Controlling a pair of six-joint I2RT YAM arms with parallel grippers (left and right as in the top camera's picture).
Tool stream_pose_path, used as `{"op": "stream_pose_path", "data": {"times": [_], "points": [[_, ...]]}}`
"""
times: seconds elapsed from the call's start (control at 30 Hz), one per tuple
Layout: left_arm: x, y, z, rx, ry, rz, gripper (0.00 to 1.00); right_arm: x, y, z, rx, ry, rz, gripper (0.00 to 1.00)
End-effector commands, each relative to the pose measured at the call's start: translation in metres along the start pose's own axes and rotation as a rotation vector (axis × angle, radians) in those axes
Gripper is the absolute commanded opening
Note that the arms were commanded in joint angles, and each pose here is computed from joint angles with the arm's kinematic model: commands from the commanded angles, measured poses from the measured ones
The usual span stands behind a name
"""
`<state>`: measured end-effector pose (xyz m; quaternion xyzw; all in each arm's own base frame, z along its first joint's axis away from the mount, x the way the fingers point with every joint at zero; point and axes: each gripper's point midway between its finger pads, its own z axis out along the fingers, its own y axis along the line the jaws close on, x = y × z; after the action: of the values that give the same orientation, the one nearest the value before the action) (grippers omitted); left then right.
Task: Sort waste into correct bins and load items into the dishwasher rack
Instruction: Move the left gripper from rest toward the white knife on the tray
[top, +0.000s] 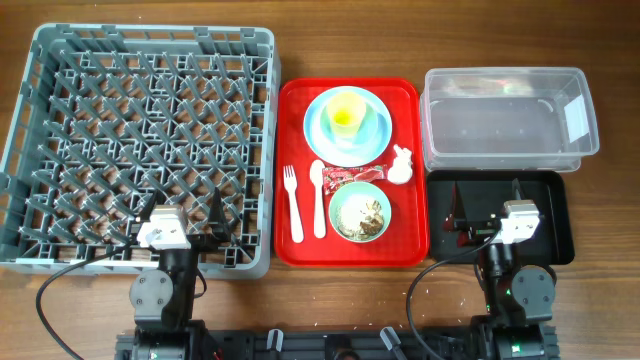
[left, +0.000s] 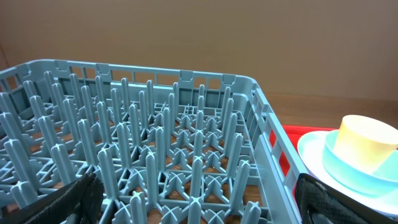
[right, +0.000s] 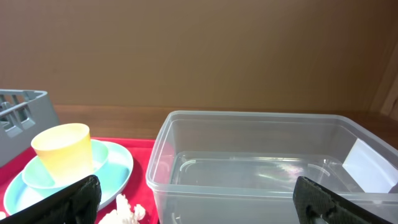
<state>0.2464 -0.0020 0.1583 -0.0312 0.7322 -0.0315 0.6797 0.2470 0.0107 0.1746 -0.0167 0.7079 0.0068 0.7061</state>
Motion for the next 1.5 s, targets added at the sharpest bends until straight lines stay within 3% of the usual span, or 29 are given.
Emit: {"op": "stream_pose_path", "data": {"times": [0.0,1.23,1.33,1.47], "points": [[0.001,0.000,0.000,-0.001,-0.002,-0.013,1.00,-0.001,0.012,-0.001,-0.087,-0.001,0.066,1.00],[-0.003,0.000,0.000,0.001,-0.018,-0.013,1.00,-0.001,0.012,-0.001,-0.087,-0.001,0.066,1.00],[-0.006,-0.016,-0.001,0.091,-0.026,-0.012,1.00,-0.001,0.012,-0.001,-0.087,-0.001,0.066,1.00],[-0.031,-0.060,-0.015,0.349,-0.065,-0.054,1.00,-0.001,0.012,-0.001,-0.087,-0.001,0.067,1.00]]}}
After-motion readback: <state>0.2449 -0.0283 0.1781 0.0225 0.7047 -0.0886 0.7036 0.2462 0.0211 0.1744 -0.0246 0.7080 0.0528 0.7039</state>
